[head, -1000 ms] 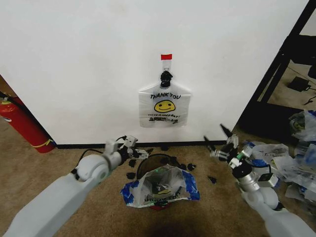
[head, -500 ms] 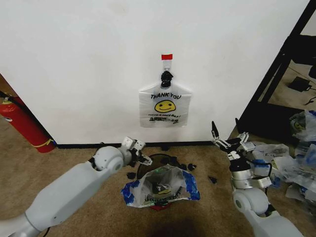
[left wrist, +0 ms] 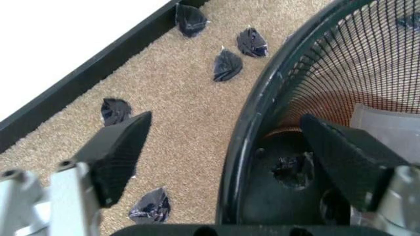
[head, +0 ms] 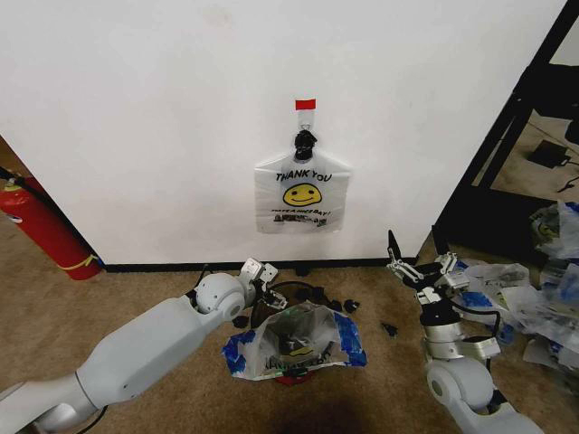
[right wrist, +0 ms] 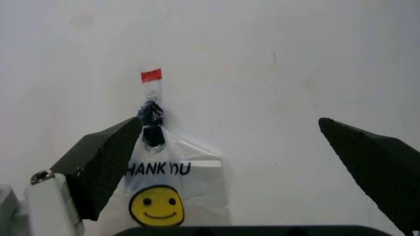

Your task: Pick up the garbage bag from the wall and place it over the trash bin.

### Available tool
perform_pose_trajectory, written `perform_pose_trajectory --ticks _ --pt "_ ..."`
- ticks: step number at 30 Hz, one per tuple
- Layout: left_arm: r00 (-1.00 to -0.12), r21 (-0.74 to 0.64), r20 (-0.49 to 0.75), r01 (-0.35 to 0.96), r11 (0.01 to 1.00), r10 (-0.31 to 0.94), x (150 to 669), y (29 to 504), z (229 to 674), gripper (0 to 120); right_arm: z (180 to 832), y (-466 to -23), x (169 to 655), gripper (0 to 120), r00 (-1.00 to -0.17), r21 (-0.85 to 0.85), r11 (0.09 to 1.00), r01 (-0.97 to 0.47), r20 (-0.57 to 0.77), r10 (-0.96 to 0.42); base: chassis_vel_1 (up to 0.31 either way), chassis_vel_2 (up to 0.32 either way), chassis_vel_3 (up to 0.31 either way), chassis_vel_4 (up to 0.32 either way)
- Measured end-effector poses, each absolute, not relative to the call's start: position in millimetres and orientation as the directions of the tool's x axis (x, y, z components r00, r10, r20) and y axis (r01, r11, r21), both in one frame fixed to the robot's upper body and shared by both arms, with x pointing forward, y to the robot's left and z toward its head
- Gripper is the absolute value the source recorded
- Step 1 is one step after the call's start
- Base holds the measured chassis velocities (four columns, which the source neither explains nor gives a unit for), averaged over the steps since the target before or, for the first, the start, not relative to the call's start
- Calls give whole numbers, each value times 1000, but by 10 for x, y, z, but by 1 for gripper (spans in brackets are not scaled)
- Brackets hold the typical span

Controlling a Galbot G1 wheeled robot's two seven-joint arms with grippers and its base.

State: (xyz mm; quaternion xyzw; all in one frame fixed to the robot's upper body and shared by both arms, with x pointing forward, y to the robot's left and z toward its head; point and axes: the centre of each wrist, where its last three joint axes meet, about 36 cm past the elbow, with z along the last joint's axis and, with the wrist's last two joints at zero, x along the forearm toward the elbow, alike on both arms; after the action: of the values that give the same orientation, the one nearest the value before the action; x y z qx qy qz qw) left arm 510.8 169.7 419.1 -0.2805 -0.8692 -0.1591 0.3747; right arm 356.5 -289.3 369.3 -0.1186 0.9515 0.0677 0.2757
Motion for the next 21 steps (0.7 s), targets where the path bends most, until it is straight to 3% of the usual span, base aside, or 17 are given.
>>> perform_pose_trajectory --ticks 6,17,21 --pt "-564 72 751 586 807 343 5062 1683 4115 59 3660 -2931 3581 100 -825 61 966 -252 -536 -181 0 0 0 0" --pt "-574 66 746 568 821 337 5034 1719 4181 25 3632 -2941 3605 100 -828 60 967 -248 -532 -179 0 0 0 0" --pt "-600 47 740 498 866 305 4986 1708 4240 7 3607 -2952 3629 100 -831 59 968 -245 -527 -179 0 0 0 0"
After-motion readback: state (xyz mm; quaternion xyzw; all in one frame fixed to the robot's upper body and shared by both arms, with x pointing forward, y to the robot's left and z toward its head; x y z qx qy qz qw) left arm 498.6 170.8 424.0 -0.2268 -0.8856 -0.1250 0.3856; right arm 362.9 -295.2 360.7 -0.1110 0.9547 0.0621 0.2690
